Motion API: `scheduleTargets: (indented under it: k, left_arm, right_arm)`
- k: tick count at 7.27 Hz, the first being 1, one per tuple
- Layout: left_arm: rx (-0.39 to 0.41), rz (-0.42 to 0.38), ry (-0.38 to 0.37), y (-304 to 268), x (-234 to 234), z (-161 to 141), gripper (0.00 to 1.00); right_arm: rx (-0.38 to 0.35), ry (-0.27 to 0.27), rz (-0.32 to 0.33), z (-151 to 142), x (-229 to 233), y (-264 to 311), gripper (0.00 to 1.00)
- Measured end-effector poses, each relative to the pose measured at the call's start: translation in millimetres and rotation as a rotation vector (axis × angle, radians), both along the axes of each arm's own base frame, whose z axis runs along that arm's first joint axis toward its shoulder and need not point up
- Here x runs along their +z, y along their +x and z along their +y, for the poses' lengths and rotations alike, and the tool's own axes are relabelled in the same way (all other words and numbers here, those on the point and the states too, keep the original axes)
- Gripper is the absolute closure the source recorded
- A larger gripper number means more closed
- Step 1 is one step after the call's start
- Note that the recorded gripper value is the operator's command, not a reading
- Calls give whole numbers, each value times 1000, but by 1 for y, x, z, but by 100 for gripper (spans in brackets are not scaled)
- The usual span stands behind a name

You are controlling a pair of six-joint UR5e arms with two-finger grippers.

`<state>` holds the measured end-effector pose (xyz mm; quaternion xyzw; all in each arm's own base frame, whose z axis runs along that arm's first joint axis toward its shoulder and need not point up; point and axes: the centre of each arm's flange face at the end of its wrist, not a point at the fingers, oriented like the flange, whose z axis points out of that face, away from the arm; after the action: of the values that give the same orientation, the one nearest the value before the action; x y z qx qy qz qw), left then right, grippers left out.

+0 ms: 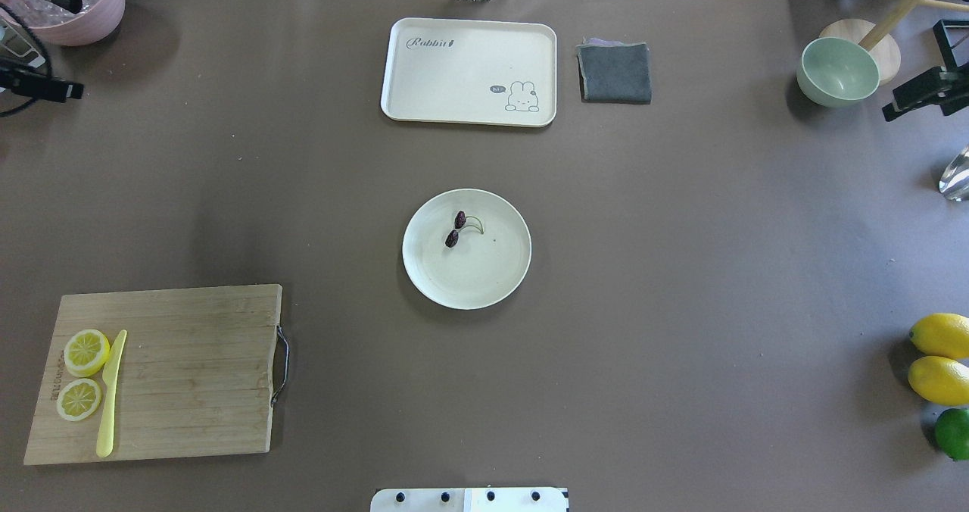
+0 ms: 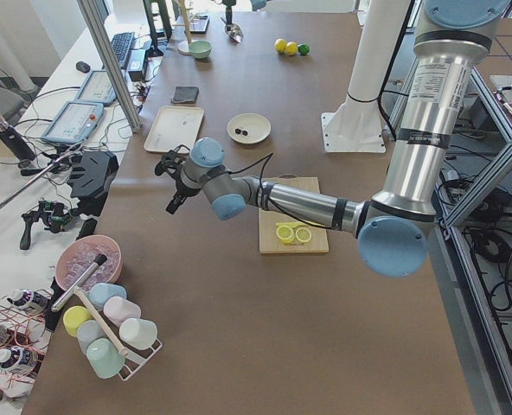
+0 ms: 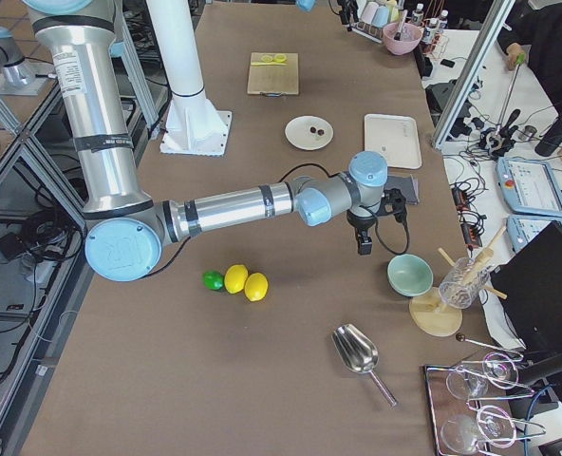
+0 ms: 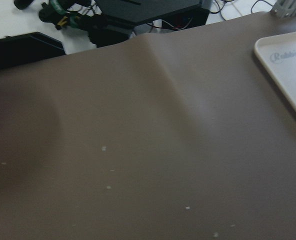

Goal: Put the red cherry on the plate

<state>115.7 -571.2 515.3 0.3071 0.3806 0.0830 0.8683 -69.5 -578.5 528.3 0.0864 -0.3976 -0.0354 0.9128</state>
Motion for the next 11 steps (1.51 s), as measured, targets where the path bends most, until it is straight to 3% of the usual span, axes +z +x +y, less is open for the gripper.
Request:
scheduleTargets:
  k: [3,5,8,11]
  left_arm:
    - [-79,-73,-144,-69,96,35,2]
    - [-90,-21,-257,-116,116,42,2]
    - [-59,32,-358,-182,108,53,2]
    - [-59,33,-439,-191,68,65,2]
  right_arm:
    - [-28,-35,135,5,34,79,1]
    - [-42,-69,155,20,52,101,0]
    - [-41,-109,149,40,75,106,0]
    - [-38,-117,147,42,77,107,0]
